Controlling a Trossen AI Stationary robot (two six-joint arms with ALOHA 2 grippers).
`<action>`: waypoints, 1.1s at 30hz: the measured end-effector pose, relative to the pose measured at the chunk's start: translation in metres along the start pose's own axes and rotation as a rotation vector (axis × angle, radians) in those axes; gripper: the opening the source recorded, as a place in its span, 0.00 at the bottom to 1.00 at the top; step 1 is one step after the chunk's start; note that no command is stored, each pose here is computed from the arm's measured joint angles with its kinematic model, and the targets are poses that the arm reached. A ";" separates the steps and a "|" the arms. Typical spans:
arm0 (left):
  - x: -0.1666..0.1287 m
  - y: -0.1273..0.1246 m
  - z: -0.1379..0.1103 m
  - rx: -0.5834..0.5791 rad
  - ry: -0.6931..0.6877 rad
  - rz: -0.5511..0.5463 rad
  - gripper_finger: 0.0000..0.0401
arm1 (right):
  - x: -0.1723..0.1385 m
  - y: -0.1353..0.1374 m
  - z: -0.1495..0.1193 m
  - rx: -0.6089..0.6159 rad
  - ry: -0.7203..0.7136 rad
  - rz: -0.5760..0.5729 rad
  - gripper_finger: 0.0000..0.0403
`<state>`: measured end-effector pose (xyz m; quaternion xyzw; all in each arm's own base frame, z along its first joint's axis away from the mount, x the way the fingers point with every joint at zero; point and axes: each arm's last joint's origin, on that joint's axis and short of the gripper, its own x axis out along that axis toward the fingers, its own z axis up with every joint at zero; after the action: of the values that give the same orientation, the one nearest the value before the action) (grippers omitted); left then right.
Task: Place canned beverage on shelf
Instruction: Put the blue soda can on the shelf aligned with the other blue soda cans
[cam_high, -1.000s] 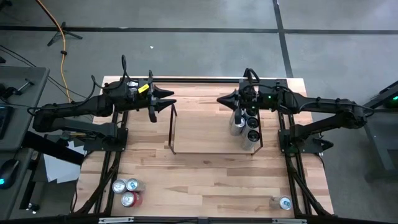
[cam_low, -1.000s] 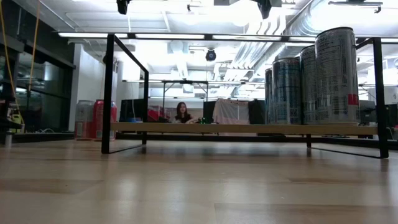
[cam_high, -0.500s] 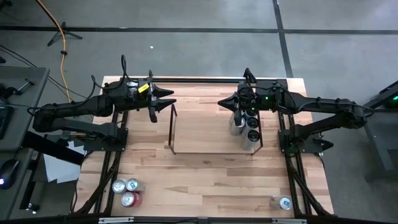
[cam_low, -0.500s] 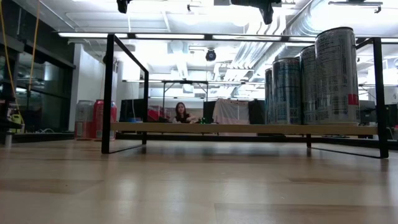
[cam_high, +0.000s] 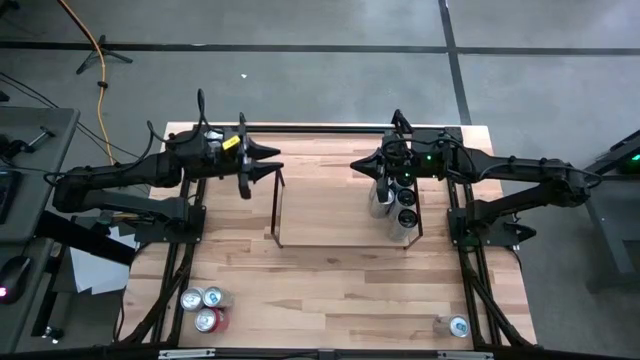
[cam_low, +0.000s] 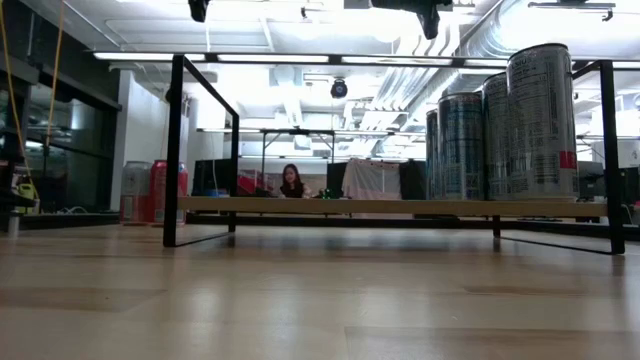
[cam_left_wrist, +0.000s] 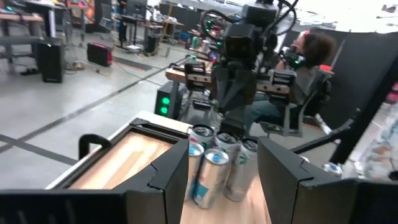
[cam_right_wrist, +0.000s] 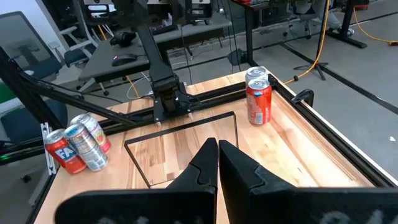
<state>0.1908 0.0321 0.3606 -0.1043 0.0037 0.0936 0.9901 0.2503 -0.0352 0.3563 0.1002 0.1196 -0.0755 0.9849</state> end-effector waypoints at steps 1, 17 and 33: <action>0.000 0.000 0.000 0.000 0.006 -0.010 0.37 | 0.000 0.000 0.000 0.000 0.000 0.000 0.00; -0.021 -0.007 0.007 -0.151 0.015 -0.180 0.37 | 0.000 -0.001 -0.005 0.071 0.056 -0.013 0.00; -0.009 -0.101 0.046 -0.317 -0.137 -0.450 0.43 | -0.001 -0.003 -0.016 0.072 0.167 -0.038 0.00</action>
<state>0.2007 -0.0570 0.4264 -0.2493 -0.1009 -0.1225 0.9553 0.2448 -0.0345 0.3408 0.1394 0.2003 -0.0898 0.9656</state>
